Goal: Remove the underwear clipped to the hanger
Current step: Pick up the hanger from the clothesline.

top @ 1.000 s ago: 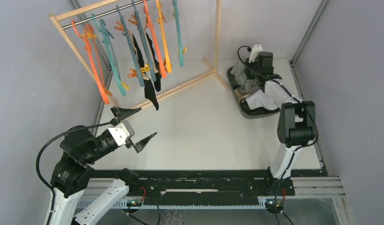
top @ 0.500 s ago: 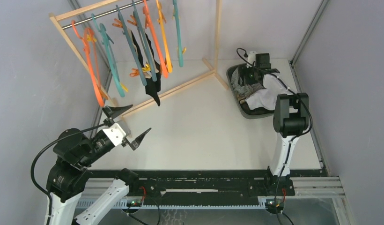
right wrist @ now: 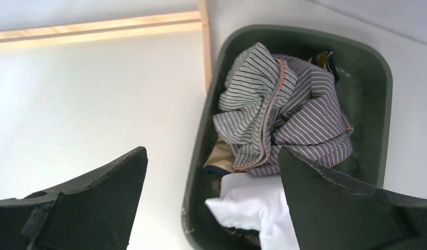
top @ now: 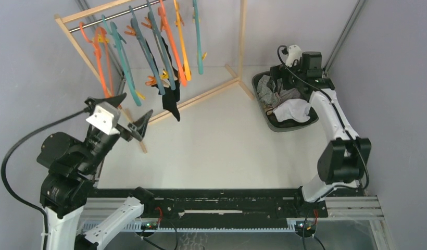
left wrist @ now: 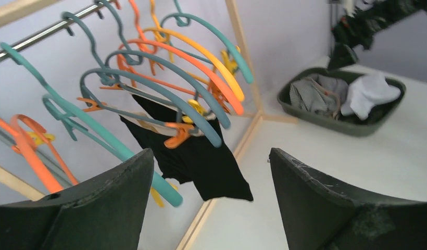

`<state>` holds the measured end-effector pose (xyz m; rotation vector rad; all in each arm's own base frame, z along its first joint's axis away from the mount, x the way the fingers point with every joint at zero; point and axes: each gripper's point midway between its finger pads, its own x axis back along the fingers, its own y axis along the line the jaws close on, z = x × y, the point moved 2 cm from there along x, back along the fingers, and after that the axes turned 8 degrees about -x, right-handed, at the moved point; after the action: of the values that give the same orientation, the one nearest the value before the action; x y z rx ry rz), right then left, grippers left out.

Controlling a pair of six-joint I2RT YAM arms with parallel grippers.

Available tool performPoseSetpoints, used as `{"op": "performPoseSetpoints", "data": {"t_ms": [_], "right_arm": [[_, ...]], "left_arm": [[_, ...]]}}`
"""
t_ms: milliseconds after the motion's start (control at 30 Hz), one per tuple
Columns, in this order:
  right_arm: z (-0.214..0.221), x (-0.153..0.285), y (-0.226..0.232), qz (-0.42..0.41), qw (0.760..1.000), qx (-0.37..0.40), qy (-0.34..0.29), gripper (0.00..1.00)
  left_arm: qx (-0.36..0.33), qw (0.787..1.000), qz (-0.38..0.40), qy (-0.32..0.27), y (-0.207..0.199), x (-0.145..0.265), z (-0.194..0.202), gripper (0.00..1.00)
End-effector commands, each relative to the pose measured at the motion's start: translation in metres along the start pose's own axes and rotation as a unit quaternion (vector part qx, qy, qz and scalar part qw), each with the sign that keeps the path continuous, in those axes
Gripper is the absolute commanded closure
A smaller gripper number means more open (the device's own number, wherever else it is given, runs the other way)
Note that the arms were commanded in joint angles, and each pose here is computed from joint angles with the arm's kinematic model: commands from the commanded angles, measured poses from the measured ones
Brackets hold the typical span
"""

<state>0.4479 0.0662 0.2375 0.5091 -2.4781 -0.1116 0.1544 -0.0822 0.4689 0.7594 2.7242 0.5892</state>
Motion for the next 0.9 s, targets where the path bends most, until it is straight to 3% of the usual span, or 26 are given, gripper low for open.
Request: {"op": "performPoseSetpoints", "data": {"t_ms": [0,200,433,667,867], "right_arm": [[-0.008,0.038,0.029,-0.045,0.998,-0.004,-0.034,0.06],[0.010,0.078,0.051,-0.066,0.997,0.001,-0.044,0.06],[0.044,0.113,0.074,-0.099,0.993,0.017,-0.054,0.06],[0.064,0.124,0.081,-0.112,0.989,0.047,-0.080,0.07],[0.072,0.118,0.082,-0.124,0.989,0.042,-0.065,0.07]], "left_arm": [[0.072,0.993,-0.084,-0.026,0.036,-0.016,-0.035,0.19],[0.102,0.987,-0.123,-0.014,0.058,-0.043,-0.048,0.25],[0.106,0.979,-0.169,0.027,0.076,-0.090,-0.032,0.32],[0.102,0.972,-0.201,0.069,0.088,-0.131,-0.017,0.37],[0.083,0.969,-0.210,0.102,0.088,-0.147,0.004,0.41]]}}
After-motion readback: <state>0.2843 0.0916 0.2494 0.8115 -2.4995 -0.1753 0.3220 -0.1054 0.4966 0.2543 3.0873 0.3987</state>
